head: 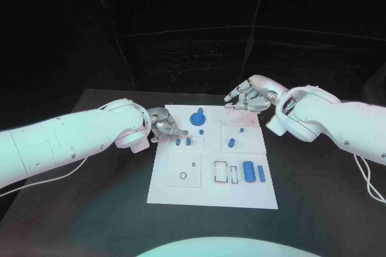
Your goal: Assemble the parts on the task board
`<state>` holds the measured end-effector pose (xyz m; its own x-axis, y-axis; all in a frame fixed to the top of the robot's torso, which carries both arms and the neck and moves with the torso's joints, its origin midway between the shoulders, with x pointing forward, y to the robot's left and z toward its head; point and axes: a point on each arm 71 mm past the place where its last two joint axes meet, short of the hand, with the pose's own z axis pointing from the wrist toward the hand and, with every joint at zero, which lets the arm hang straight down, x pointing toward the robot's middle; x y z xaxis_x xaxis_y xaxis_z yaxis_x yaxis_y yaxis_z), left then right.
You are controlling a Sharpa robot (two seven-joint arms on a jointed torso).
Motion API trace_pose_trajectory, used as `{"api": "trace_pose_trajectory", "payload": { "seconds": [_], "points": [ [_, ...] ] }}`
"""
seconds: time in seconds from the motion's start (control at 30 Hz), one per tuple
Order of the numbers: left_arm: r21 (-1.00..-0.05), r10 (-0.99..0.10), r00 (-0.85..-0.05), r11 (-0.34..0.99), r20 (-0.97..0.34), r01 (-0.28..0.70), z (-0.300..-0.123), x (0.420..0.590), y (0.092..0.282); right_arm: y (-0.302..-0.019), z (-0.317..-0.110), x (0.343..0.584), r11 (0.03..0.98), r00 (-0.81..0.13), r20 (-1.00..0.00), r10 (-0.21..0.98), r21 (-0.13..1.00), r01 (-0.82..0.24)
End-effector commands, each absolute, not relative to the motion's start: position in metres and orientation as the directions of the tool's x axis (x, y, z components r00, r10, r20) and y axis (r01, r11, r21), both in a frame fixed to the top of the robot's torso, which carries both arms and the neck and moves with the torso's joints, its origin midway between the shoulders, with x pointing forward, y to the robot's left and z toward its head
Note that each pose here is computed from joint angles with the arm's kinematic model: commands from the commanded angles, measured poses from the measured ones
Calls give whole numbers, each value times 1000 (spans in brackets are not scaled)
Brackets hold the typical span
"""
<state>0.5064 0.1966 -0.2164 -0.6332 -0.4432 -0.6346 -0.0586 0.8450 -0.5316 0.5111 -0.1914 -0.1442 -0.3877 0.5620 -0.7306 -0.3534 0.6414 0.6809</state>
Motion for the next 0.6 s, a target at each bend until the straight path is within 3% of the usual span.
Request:
{"api": "trace_pose_trajectory", "payload": {
  "seconds": [0.03,0.23,0.6],
  "points": [
    [-730,-589,-583,684,-559,9,-204,510,189,-190,-143,511,636,-388,-732,560,680,-365],
    [-766,-600,-554,634,-577,111,-196,511,181,-190,-143,511,636,-388,-732,560,680,-364],
    [-582,-362,-492,690,-792,431,-190,514,146,-188,-143,512,634,-388,-731,561,681,-366]
  ]
}}
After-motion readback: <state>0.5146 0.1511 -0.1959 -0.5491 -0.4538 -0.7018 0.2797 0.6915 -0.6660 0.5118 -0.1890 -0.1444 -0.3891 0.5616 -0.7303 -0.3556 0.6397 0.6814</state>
